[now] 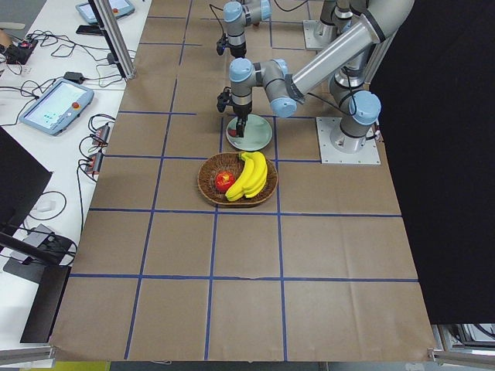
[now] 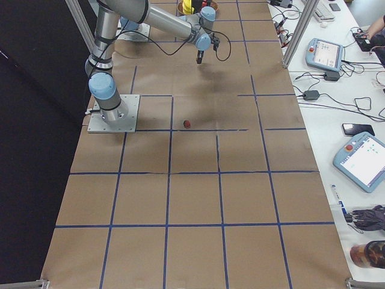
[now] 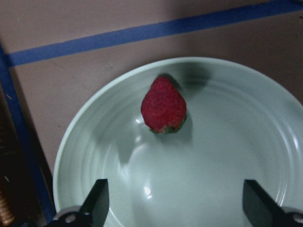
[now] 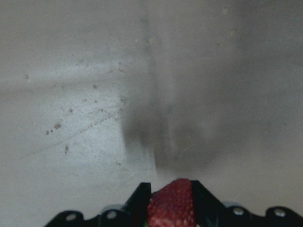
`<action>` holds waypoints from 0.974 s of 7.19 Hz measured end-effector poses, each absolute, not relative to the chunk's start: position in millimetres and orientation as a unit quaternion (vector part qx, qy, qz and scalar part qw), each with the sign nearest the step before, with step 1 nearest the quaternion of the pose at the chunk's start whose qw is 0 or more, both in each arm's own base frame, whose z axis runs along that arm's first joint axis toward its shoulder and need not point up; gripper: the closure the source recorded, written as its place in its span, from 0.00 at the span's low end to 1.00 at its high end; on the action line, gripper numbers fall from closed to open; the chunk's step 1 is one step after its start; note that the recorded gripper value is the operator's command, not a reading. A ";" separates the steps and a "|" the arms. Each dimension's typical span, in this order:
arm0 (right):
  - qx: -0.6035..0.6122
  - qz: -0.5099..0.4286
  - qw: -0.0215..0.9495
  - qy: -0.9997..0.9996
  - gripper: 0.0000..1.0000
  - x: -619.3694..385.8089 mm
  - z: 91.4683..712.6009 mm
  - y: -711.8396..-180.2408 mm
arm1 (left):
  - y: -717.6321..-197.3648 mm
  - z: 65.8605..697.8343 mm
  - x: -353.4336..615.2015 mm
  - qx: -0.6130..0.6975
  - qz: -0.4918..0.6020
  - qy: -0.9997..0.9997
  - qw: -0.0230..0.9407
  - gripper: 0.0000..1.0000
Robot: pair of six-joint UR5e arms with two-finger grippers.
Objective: Collect all strawberries into plate
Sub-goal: 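Release the strawberry at center with right gripper while left gripper lifts, then move left gripper over the center strawberry while right reaches the last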
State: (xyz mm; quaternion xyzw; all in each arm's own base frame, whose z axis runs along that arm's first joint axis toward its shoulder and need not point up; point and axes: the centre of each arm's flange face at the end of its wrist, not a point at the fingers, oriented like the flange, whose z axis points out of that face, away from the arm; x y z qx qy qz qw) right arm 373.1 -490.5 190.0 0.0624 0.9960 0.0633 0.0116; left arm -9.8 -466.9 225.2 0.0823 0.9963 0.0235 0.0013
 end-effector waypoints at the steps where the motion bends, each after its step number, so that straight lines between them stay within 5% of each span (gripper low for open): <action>1: 0.062 0.066 0.012 0.996 0.00 374.8 186.1 -490.0 | -469.5 234.2 -10.7 0.082 0.028 0.996 -0.001 0.01; 4: 0.069 0.059 0.015 0.996 0.00 367.4 196.6 -498.2 | -481.8 250.7 -32.4 0.060 0.026 0.998 -0.006 0.01; 7: 0.051 0.045 0.006 0.998 0.00 317.5 269.3 -506.1 | -494.0 276.5 -118.8 0.007 0.030 0.999 -0.015 0.01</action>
